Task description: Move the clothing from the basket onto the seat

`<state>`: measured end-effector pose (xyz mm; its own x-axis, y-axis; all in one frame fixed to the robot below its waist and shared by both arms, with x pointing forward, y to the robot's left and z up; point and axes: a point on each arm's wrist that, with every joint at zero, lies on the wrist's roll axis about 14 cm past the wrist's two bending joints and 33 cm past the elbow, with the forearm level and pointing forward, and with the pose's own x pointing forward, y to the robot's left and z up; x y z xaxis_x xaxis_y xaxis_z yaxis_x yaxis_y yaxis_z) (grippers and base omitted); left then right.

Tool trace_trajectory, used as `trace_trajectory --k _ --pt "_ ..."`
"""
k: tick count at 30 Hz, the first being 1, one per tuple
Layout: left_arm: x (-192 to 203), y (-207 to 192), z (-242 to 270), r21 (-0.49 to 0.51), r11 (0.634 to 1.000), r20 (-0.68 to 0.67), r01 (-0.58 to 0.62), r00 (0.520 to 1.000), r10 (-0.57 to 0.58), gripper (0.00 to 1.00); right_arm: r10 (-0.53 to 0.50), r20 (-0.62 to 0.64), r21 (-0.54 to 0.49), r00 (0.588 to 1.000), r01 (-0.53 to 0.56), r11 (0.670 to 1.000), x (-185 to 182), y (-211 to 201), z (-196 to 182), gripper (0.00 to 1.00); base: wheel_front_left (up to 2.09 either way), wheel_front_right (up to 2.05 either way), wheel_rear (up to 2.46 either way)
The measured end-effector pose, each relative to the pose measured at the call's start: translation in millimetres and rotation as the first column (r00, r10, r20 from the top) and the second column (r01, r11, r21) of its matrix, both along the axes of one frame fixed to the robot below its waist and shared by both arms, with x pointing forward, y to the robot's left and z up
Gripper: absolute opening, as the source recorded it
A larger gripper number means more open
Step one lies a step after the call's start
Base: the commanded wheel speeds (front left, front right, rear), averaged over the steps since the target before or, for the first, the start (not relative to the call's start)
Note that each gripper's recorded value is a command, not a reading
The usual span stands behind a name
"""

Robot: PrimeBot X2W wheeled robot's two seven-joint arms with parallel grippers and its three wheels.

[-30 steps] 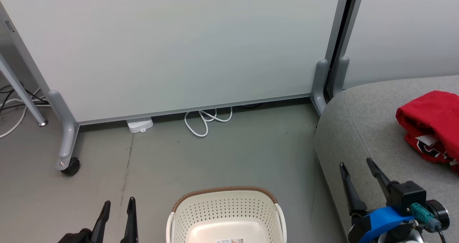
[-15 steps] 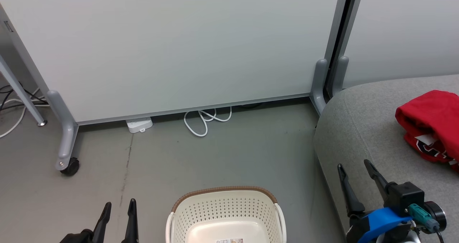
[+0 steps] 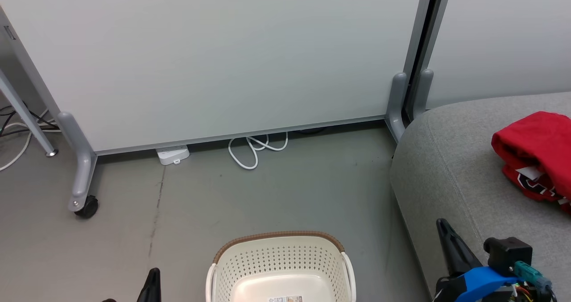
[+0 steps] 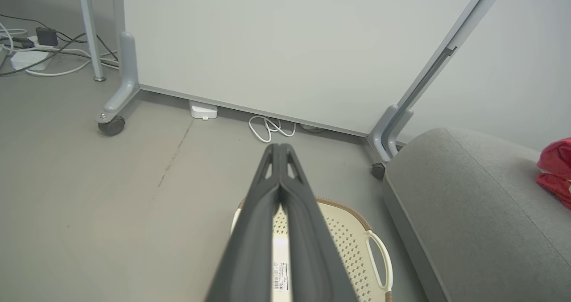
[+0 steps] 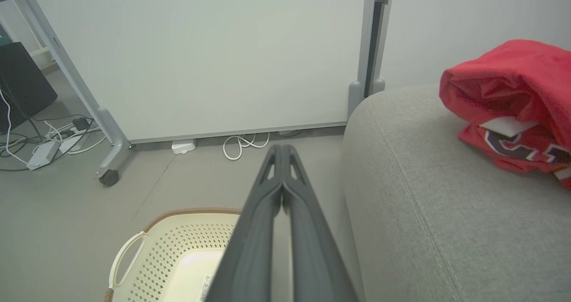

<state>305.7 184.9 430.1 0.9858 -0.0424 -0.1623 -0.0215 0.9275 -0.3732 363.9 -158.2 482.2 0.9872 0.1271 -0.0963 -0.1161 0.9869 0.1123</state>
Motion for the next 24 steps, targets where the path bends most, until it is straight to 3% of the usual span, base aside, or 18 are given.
trace_trajectory --k 12,24 --pt "12 8 7 -0.175 0.982 -0.012 -0.071 0.997 0.070 0.00 -0.049 -0.026 0.231 0.998 0.053 0.972 2 -7 1 0.00 0.00 0.00 0.00" --pt "22 13 14 -0.332 0.936 -0.023 -0.118 0.993 0.117 0.00 -0.081 -0.059 0.422 0.995 0.099 0.901 3 -13 1 0.00 0.00 0.00 0.00"
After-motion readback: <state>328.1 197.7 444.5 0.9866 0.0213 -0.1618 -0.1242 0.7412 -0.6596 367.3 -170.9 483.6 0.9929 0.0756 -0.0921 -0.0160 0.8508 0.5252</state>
